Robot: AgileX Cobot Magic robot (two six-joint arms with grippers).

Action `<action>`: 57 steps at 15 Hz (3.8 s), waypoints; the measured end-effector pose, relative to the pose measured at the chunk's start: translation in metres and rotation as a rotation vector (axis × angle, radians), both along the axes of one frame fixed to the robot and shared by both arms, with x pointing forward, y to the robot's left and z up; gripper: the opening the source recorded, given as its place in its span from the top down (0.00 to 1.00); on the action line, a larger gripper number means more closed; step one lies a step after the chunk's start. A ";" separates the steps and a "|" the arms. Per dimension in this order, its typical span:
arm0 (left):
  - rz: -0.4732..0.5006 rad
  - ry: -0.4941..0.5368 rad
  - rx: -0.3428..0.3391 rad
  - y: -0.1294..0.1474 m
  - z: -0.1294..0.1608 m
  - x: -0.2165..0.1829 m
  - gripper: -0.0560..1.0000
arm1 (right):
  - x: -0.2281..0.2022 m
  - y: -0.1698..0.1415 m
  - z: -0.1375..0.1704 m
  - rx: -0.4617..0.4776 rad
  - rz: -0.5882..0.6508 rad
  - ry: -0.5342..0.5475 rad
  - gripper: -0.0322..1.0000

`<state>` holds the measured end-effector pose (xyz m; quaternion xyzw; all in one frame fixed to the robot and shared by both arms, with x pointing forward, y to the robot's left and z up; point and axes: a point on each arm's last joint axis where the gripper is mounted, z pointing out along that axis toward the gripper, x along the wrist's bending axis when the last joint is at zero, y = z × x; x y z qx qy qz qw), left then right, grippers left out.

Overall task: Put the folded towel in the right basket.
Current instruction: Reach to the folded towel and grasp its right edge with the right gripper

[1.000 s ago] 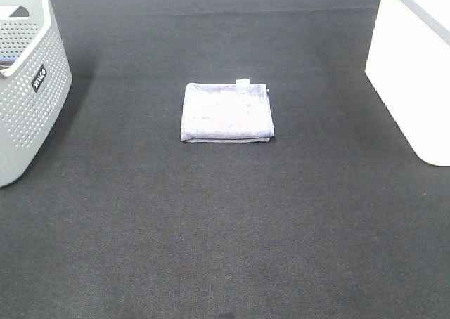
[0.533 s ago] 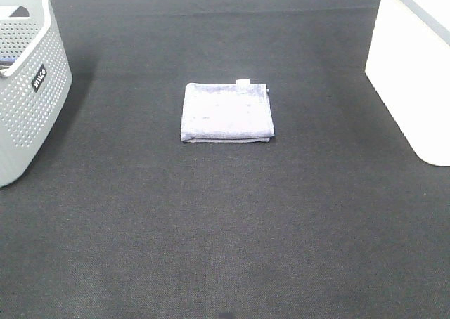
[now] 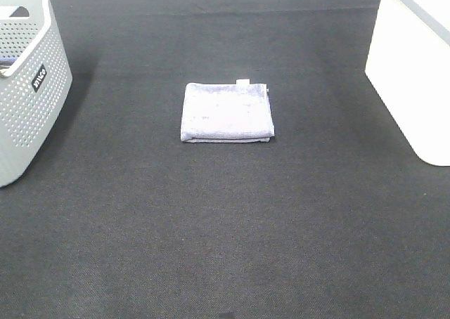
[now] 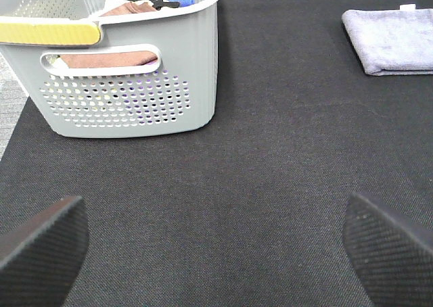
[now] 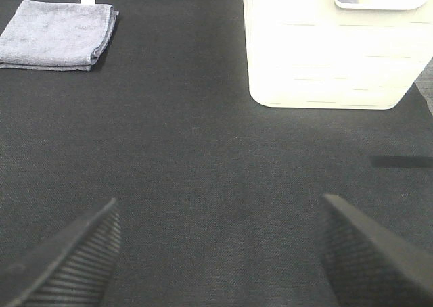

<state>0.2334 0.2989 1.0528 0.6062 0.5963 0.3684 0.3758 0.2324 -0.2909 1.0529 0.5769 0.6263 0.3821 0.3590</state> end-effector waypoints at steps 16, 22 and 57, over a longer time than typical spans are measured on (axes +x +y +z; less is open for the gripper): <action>0.000 0.000 0.000 0.000 0.000 0.000 0.03 | 0.000 0.000 0.000 0.000 0.000 0.000 0.24; 0.000 0.000 0.000 0.000 0.000 0.000 0.03 | 0.000 0.000 0.000 0.000 0.000 0.000 0.24; 0.000 0.000 0.000 0.000 0.000 0.000 0.03 | 0.290 0.022 0.104 0.187 0.258 0.350 0.26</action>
